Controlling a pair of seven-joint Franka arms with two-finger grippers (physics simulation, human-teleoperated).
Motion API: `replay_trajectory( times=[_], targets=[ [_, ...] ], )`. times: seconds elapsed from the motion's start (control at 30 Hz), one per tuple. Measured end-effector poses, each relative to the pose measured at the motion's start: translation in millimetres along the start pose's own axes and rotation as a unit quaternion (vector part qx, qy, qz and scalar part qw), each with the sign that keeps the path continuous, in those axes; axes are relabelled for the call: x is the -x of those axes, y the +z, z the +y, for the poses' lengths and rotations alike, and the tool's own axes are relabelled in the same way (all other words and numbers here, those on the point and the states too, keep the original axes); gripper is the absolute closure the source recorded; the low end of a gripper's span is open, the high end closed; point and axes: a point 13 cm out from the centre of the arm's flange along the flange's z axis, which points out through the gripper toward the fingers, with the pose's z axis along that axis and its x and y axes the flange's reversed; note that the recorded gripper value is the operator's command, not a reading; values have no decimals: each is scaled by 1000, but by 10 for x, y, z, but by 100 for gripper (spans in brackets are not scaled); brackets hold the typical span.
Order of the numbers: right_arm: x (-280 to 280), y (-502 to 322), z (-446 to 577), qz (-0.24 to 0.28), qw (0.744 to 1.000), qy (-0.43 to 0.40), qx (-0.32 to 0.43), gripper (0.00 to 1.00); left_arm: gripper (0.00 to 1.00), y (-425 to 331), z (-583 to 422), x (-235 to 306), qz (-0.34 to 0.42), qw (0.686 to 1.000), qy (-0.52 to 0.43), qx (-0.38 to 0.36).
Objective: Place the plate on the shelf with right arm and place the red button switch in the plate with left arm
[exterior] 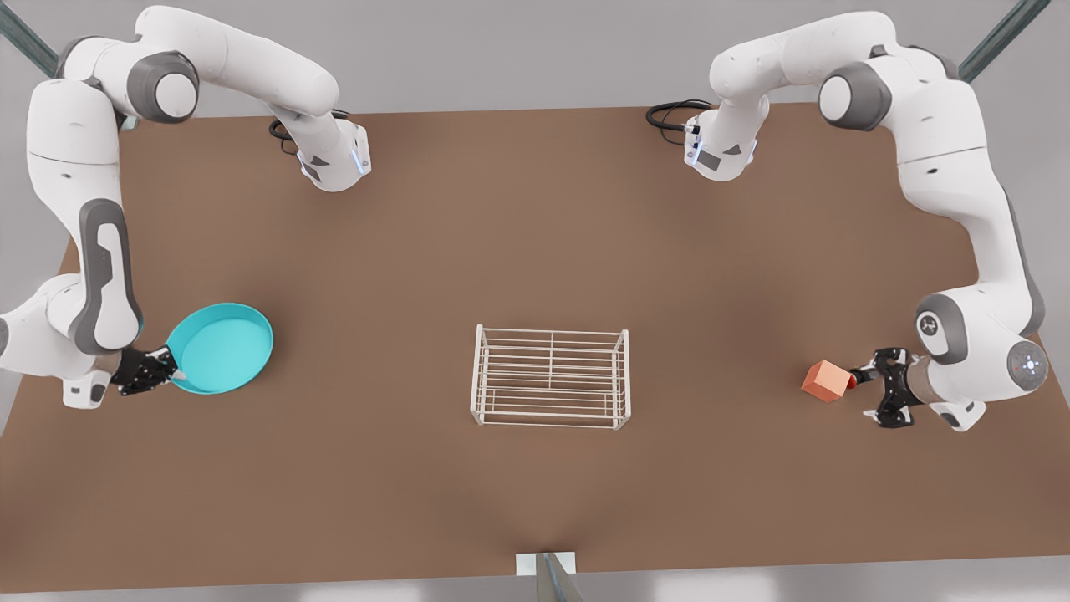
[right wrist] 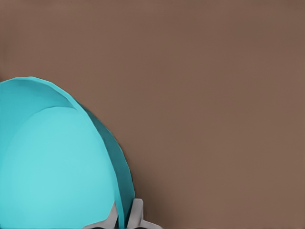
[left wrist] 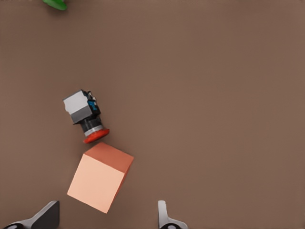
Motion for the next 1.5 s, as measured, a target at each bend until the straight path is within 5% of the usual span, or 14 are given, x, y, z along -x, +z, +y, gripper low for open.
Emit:
replay_trajectory(
  times=[0.7, 1.17, 1.5],
  targets=[
    [2775, -821, 2347, -24, 990, -134, 43, 83, 0, 749, 445, 876, 3, 996, -61, -62],
    [3408, -134, 3848, 36, 993, -74, 88, 83, 0, 1179, 658, 946, -9, 995, -58, -77],
    [4120, 334, 4905, 30, 994, -27, 105, 83, 0, 1224, 717, 914, -19, 994, -57, -91]
  ],
)
